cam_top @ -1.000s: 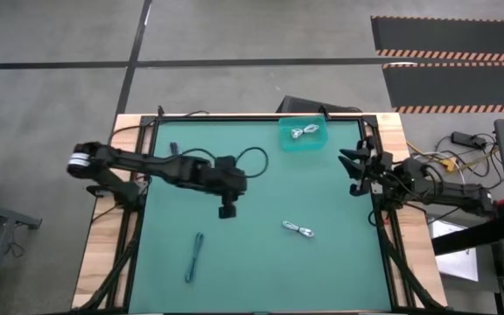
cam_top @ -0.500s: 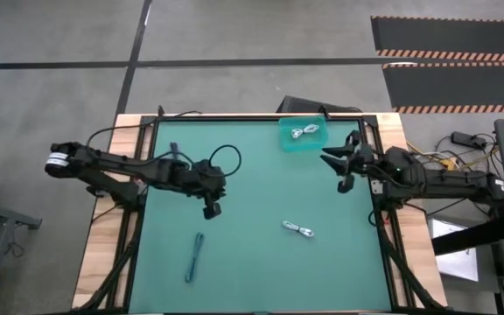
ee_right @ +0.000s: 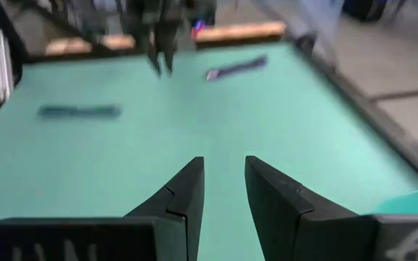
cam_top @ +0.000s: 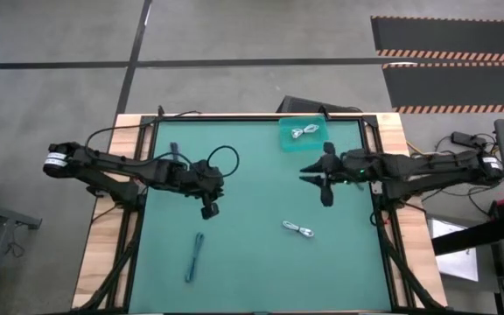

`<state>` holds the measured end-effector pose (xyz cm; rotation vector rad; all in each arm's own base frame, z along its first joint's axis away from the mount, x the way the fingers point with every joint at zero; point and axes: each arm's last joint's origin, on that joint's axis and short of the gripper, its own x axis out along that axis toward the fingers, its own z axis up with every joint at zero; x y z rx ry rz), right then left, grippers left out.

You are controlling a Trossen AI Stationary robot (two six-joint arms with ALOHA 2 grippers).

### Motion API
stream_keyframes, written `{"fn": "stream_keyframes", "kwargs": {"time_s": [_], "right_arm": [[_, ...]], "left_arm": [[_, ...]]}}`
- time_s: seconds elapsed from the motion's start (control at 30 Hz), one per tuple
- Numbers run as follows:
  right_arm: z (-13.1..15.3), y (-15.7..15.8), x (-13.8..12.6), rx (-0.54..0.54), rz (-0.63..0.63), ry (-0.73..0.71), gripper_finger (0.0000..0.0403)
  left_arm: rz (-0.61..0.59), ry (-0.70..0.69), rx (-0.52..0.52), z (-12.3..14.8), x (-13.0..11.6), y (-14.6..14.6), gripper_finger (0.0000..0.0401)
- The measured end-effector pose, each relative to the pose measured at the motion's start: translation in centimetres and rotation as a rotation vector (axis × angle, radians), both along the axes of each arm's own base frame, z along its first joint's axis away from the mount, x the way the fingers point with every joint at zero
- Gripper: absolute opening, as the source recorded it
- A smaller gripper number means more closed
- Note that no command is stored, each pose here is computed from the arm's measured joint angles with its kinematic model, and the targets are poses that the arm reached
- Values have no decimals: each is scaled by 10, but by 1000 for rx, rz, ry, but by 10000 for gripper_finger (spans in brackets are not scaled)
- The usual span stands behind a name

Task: Pick and place USB-C Cables
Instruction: Put the white charger cable into the blue bin

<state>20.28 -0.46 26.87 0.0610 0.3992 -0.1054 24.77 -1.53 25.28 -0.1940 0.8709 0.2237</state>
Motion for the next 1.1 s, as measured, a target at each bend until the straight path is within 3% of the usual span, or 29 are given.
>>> {"fn": "stream_keyframes", "kwargs": {"time_s": [0.43,0.8,1.1], "right_arm": [[-22,40,27,155,44,227,93],[-62,60,29,284,-54,511,93],[-65,86,49,249,-52,690,93]], "left_arm": [[-21,3,18,0,0,0,45],[-24,6,58,0,0,1,45],[-39,13,120,0,0,2,45]]}}
